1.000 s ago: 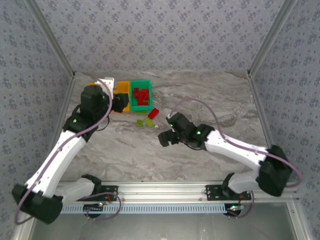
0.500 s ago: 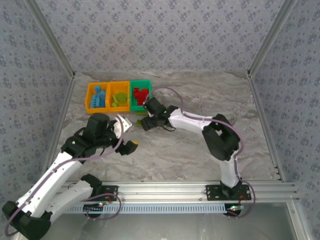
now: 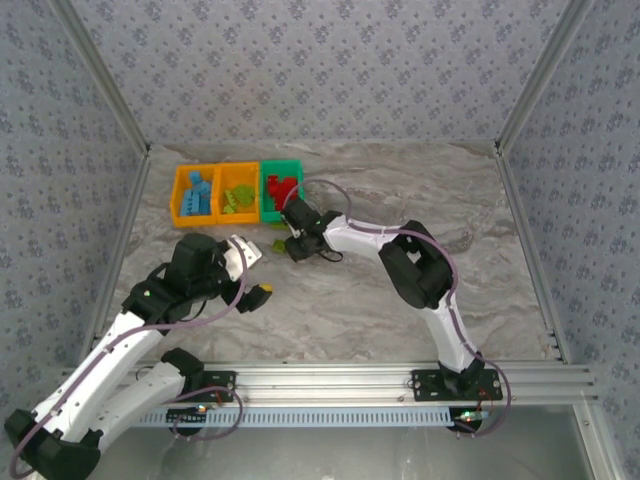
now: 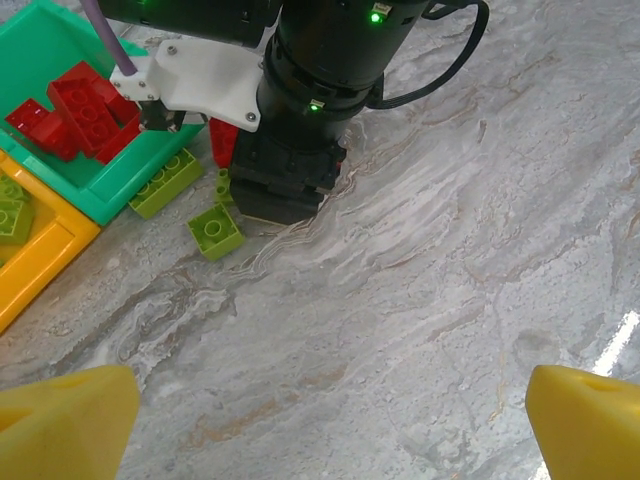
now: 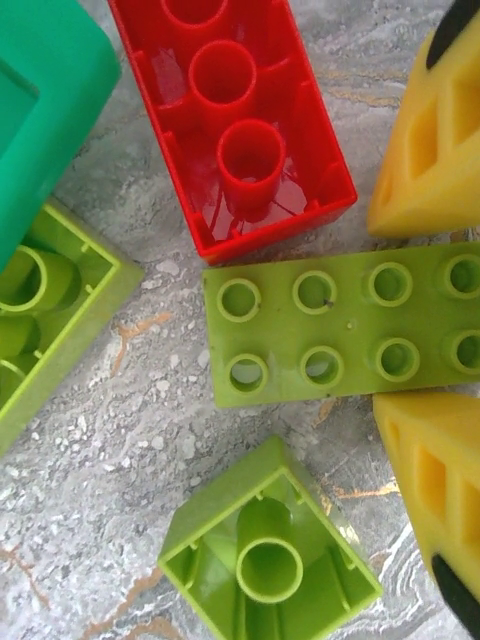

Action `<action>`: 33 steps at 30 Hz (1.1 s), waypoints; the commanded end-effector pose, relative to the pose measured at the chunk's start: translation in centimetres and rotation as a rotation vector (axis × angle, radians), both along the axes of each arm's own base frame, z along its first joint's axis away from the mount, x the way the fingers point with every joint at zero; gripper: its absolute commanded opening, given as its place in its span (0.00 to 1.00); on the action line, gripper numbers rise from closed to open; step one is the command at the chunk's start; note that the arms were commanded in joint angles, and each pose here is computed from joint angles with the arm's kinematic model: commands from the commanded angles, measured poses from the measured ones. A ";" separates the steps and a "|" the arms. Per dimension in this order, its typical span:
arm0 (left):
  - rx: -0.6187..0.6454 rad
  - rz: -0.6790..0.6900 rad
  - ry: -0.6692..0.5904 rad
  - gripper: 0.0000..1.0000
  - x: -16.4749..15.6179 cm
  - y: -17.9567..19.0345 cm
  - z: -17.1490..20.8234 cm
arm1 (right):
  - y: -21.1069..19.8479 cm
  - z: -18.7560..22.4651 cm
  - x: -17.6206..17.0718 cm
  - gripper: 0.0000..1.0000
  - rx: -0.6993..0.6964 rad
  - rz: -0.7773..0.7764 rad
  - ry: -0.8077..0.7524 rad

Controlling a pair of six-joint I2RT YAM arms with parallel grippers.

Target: Sort the legos into containers by color

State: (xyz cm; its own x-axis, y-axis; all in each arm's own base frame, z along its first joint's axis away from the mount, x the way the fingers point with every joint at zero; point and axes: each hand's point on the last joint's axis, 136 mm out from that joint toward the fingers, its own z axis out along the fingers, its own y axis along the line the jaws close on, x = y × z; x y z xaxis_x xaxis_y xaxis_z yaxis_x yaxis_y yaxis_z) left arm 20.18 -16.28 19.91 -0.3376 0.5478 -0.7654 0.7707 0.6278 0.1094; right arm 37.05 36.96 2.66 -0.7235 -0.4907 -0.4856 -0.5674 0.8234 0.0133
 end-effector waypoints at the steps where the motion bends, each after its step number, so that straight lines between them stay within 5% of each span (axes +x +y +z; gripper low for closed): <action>1: -0.012 -0.010 -0.054 0.99 0.1 0.1 0.9 | -1.2 -1.1 -1.1 0.38 -0.073 -0.001 0.038; 4: -0.042 -0.054 -0.072 0.99 -0.5 -0.4 1.5 | -1.4 1.6 -1.7 0.30 -0.033 0.000 0.009; 10: -0.097 -0.081 -0.155 0.99 -1.3 -0.3 3.4 | -1.5 11.2 -3.2 0.30 0.187 0.007 -0.106; 16: -0.157 0.060 -0.227 0.99 0.0 1.5 5.3 | 1.1 17.6 -2.3 0.32 0.411 0.000 -0.201; 24: -0.158 0.373 -0.240 0.99 3.1 6.4 5.7 | 7.9 16.7 5.3 0.31 0.461 -0.045 -0.277; 33: -0.128 0.375 -0.212 0.99 3.2 6.8 5.1 | 13.7 14.5 11.5 0.40 0.466 -0.005 -0.265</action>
